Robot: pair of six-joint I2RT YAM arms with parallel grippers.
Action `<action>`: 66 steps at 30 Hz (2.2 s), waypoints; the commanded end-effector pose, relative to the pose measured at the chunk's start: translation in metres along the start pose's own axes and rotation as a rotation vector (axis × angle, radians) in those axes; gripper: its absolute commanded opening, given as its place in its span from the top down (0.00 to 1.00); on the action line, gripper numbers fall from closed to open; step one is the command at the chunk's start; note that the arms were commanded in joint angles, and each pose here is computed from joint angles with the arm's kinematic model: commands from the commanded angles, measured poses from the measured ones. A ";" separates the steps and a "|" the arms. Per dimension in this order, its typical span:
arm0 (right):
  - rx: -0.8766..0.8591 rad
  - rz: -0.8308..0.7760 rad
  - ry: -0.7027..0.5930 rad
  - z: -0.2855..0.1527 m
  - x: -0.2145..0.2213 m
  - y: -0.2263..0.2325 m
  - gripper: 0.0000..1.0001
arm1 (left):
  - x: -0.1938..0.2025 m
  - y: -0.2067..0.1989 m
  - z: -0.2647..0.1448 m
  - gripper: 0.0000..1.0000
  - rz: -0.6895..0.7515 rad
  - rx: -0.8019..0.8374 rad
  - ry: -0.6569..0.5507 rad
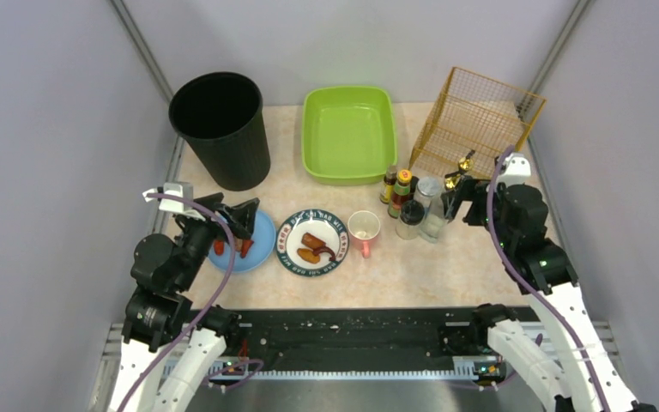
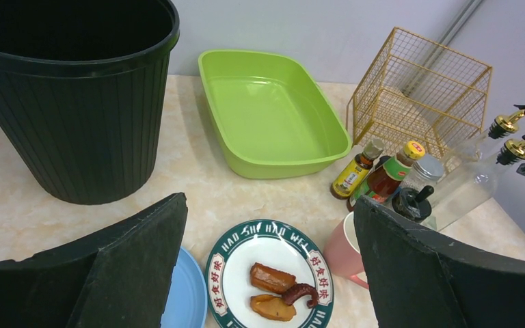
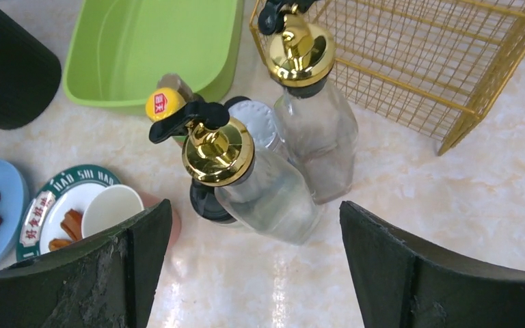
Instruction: Clear the kitchen counter
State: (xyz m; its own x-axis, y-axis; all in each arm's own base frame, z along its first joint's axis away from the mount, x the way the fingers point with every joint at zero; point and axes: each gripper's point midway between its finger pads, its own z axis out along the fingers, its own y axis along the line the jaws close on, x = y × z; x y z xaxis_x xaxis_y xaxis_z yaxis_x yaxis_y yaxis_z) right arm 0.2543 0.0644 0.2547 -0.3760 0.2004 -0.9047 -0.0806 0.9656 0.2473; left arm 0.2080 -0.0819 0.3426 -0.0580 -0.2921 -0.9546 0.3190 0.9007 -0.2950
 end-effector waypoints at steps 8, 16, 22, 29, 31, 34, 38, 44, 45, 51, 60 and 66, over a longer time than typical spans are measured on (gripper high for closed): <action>0.121 -0.163 -0.076 0.026 -0.005 0.017 0.10 | -0.002 -0.006 -0.001 0.05 0.001 0.032 -0.016; 0.170 -0.169 -0.137 0.028 -0.014 0.014 0.14 | -0.001 -0.003 -0.003 0.05 0.004 0.023 -0.022; 0.161 -0.150 -0.159 0.032 -0.014 0.016 0.21 | 0.001 -0.003 -0.002 0.05 0.003 0.023 -0.017; 0.163 -0.140 -0.173 0.037 -0.012 0.016 0.30 | 0.002 -0.003 0.000 0.05 0.003 0.021 -0.011; 0.166 -0.136 -0.178 0.038 -0.011 0.015 0.32 | 0.003 -0.003 0.000 0.05 0.003 0.020 -0.007; 0.159 -0.133 -0.178 0.040 -0.009 0.017 0.36 | 0.004 -0.002 0.001 0.05 0.003 0.019 -0.003; 0.160 -0.128 -0.178 0.043 -0.007 0.017 0.40 | 0.005 -0.003 0.003 0.05 0.003 0.020 0.002; 0.153 -0.122 -0.181 0.046 -0.003 0.018 0.49 | 0.008 -0.002 0.004 0.05 0.004 0.018 0.012; 0.151 -0.121 -0.177 0.047 -0.002 0.018 0.49 | 0.008 -0.002 0.004 0.05 0.004 0.016 0.013; 0.169 -0.109 -0.195 0.047 -0.002 0.014 0.55 | 0.009 -0.002 0.005 0.05 0.007 0.019 0.017; 0.176 -0.091 -0.217 0.048 -0.001 0.012 0.66 | 0.011 -0.003 0.007 0.05 0.007 0.024 0.028; 0.171 -0.081 -0.232 0.043 -0.006 0.012 0.90 | 0.012 -0.002 0.007 0.05 0.008 0.023 0.030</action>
State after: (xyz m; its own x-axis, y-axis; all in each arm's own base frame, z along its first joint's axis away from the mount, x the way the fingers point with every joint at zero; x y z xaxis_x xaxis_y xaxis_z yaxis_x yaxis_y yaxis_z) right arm 0.2951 0.0777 0.2313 -0.2096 0.0764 -0.9748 0.0722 0.9954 0.0625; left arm 0.2111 -0.0872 0.3266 -0.1043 -0.2775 -0.9550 0.3246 0.8982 -0.2964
